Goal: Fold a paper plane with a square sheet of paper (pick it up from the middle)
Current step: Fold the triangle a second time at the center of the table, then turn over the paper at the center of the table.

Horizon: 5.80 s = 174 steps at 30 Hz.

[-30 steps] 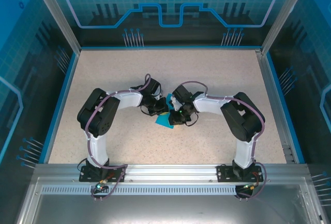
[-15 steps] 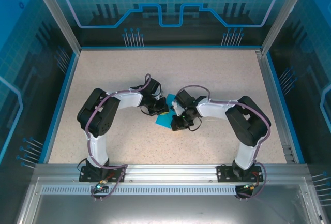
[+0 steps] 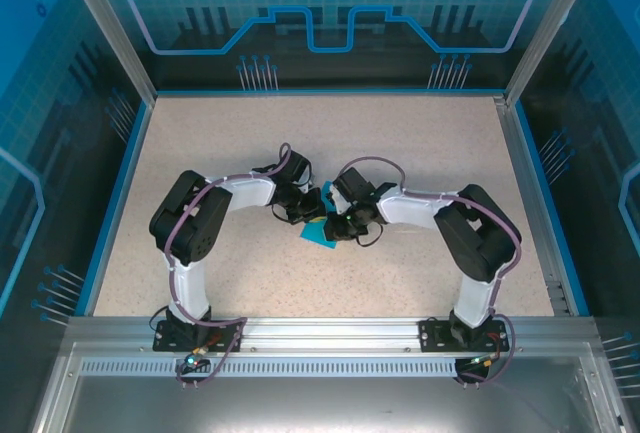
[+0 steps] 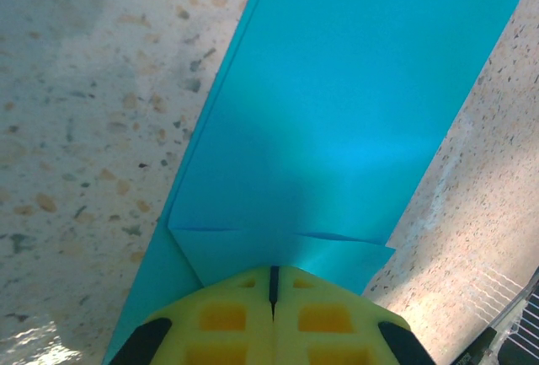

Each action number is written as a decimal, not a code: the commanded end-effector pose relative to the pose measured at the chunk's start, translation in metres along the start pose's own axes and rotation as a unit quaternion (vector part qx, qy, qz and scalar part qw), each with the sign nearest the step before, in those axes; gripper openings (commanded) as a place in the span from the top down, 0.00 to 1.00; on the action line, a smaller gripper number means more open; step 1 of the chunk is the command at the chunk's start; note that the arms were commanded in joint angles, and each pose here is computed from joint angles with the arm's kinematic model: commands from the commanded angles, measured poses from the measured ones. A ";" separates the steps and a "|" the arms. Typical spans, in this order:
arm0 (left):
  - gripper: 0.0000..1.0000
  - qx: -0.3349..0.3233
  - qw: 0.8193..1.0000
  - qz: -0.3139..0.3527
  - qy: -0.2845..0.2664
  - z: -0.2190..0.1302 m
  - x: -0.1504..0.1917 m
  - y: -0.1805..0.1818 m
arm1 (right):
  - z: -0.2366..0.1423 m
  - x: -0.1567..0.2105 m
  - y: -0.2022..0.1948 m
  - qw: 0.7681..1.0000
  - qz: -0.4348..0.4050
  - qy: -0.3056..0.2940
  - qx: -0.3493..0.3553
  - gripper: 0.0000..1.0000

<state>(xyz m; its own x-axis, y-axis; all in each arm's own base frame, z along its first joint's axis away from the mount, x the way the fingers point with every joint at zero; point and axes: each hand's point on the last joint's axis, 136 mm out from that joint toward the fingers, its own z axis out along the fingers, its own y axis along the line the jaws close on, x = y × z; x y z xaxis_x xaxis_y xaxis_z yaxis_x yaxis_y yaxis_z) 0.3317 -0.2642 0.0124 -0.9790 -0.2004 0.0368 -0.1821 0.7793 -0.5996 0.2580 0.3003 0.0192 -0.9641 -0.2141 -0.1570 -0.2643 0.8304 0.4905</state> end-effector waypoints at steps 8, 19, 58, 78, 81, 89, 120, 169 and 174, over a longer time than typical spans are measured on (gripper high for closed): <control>0.97 -0.073 0.996 -0.045 0.033 0.017 0.018 0.046 | 0.014 0.027 -0.015 0.999 0.005 0.047 0.028 0.90; 0.98 -0.073 0.995 -0.051 0.032 0.017 0.018 0.047 | -0.005 0.071 -0.017 0.995 -0.027 0.095 0.016 0.91; 0.95 0.046 0.997 -0.034 0.044 -0.005 0.042 -0.015 | 0.009 0.026 -0.031 0.996 0.054 0.029 0.071 0.95; 0.97 -0.021 0.999 -0.028 0.021 0.025 0.048 0.032 | 0.012 0.040 -0.045 0.992 0.046 0.056 0.102 0.95; 0.98 -0.029 0.999 -0.025 0.014 0.028 0.046 0.039 | 0.011 0.044 -0.050 0.990 0.038 0.064 0.118 0.95; 0.97 -0.019 1.000 -0.005 -0.025 0.025 0.031 0.051 | 0.013 0.068 -0.073 0.978 0.006 0.098 0.186 0.95; 0.96 -0.015 0.995 -0.007 -0.099 -0.005 -0.039 0.047 | 0.016 0.083 -0.083 0.973 0.010 0.116 0.199 0.96; 0.61 0.107 0.992 -0.030 -0.056 -0.062 -0.014 -0.015 | -0.035 -0.061 -0.032 0.999 0.020 -0.017 -0.038 0.57; 0.60 0.106 0.993 -0.032 -0.045 -0.051 -0.011 -0.014 | -0.028 -0.057 -0.037 0.999 0.025 -0.004 -0.035 0.59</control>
<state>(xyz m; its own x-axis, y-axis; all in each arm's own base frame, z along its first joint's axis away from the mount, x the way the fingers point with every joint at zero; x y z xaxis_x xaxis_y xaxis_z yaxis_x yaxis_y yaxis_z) 0.3460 -0.2349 0.0674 -0.9465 -0.3215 -0.0291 -0.1953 0.6421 -0.7413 0.3265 0.2645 0.0349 -0.9771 -0.1459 -0.1547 -0.2062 0.8272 0.5227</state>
